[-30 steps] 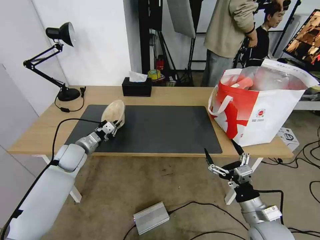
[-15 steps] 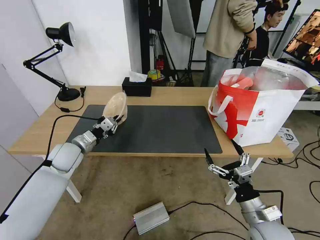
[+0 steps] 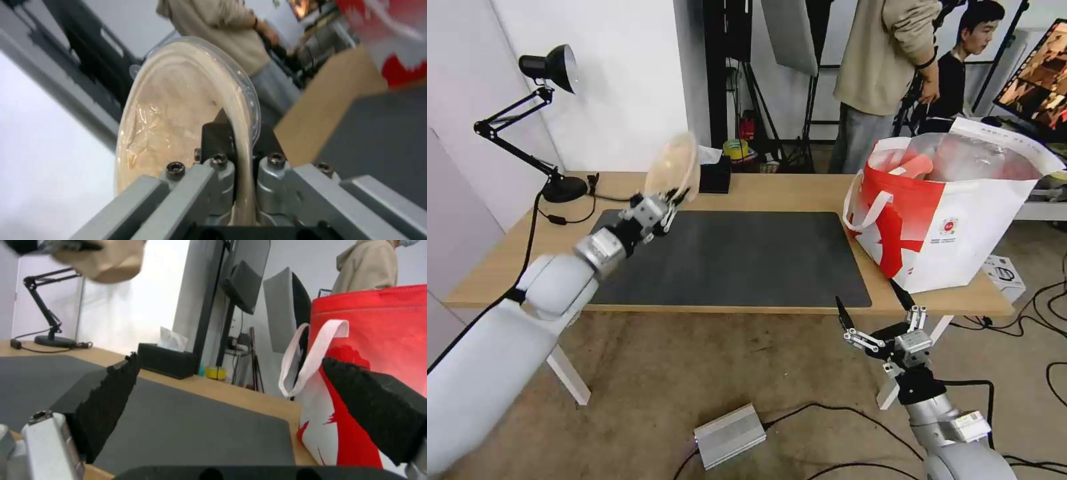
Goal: Pick up the trash from the table and place it into the takeout bag.
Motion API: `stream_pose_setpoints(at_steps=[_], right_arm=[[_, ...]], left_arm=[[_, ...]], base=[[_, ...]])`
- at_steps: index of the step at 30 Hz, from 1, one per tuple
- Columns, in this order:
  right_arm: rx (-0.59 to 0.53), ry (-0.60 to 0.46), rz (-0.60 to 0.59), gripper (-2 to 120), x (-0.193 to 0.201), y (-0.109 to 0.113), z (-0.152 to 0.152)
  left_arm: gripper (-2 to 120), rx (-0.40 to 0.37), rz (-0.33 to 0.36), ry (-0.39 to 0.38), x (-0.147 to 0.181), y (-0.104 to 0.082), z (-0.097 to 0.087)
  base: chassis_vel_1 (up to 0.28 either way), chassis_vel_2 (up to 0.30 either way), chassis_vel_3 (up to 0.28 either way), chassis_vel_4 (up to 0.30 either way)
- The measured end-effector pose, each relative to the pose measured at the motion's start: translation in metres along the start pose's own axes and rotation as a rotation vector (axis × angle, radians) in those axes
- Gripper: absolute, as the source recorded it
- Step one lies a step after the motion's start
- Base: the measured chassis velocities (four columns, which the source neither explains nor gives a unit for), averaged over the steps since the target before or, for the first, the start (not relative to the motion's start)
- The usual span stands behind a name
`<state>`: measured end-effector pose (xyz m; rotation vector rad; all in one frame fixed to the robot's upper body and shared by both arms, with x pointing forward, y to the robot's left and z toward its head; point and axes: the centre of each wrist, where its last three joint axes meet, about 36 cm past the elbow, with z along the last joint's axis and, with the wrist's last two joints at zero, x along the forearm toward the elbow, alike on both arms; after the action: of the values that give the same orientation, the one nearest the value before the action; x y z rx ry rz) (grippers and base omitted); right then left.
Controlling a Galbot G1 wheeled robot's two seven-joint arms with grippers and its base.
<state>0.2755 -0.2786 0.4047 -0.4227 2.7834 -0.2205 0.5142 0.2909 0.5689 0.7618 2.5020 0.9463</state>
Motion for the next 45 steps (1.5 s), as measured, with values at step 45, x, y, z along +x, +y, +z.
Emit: stream_pose_setpoints(at_steps=[45], right_arm=[[0.0,0.0,0.0,100,0.0,0.0,0.0]], left_arm=[[1,-0.149,0.169,-0.174,-0.258,-0.002,-0.133]], base=[[0.0,0.0,0.0,0.0]])
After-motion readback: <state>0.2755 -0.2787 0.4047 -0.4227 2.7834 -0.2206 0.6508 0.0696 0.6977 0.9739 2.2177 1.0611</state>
